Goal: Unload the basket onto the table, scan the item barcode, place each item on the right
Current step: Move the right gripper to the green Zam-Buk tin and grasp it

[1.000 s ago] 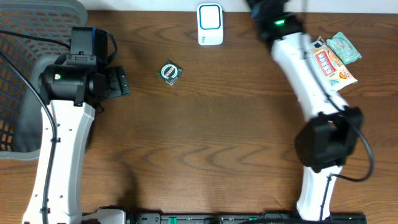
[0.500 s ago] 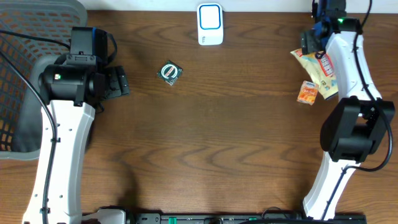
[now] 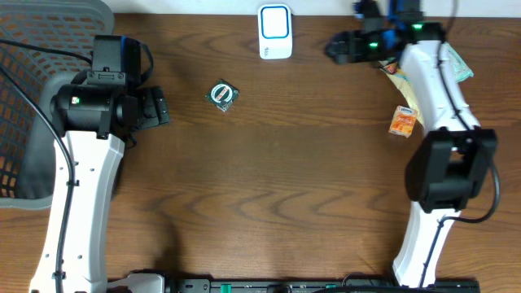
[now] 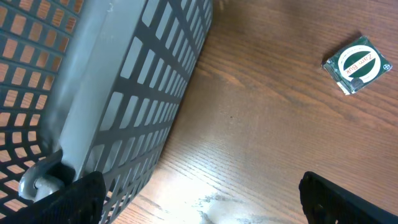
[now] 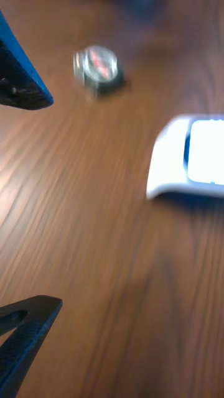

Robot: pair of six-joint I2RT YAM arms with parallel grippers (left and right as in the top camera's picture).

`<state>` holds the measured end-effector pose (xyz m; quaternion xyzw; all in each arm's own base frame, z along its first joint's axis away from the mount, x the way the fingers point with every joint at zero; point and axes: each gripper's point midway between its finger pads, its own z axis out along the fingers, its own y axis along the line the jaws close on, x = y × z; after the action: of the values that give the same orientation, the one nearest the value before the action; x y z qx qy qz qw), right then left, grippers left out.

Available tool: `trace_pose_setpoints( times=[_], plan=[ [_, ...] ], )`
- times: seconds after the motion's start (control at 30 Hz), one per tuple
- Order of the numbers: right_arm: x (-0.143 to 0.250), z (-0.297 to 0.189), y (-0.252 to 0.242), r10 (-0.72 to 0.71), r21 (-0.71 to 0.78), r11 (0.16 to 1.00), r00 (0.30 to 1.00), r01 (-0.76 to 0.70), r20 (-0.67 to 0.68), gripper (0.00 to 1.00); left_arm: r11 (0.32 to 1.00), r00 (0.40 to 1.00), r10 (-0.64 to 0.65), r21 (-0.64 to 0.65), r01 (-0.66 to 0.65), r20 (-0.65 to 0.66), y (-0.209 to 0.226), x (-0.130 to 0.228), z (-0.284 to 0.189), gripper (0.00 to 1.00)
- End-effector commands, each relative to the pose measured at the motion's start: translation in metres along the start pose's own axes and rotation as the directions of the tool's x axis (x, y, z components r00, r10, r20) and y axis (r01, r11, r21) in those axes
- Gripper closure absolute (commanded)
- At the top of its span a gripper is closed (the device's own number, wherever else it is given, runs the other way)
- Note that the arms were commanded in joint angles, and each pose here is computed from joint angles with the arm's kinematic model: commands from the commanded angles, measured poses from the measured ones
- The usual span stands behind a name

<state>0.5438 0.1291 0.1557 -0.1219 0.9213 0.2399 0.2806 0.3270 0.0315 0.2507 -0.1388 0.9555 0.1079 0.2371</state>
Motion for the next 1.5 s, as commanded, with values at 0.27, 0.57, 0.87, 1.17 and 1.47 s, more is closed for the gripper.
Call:
trace_pose_setpoints(
  times=[0.27, 0.57, 0.87, 1.17, 1.47],
  plan=[
    [0.035, 0.122, 0.131, -0.223, -0.087, 0.972, 0.974, 0.219, -0.036, 0.01, 1.000, 1.000, -0.014, -0.015, 0.014, 0.016, 0.005, -0.003, -0.004, 0.02],
    [0.057, 0.190, 0.183, -0.492, -0.045, 0.868, 0.869, 0.494, 0.049, 0.01, 1.000, 1.000, -0.014, -0.015, 0.014, 0.016, 0.005, -0.003, -0.004, 0.02],
    [0.084, 0.212, 0.184, -0.506, -0.063, 0.861, 0.863, 0.505, -0.003, 0.15, 1.000, 1.000, -0.014, -0.015, 0.014, 0.016, 0.005, -0.003, -0.004, 0.02],
    [0.121, 0.201, 0.127, -0.442, 0.140, 0.862, 0.858, 0.487, -0.263, 0.22, 1.000, 1.000, -0.015, -0.015, 0.015, 0.016, 0.005, -0.003, -0.004, 0.03],
    [0.118, 0.117, 0.066, -0.282, 0.513, 0.697, 0.849, 0.501, -0.446, 0.18, 1.000, 1.000, -0.014, -0.015, 0.014, 0.016, 0.005, -0.003, -0.004, 0.02]
  ],
)
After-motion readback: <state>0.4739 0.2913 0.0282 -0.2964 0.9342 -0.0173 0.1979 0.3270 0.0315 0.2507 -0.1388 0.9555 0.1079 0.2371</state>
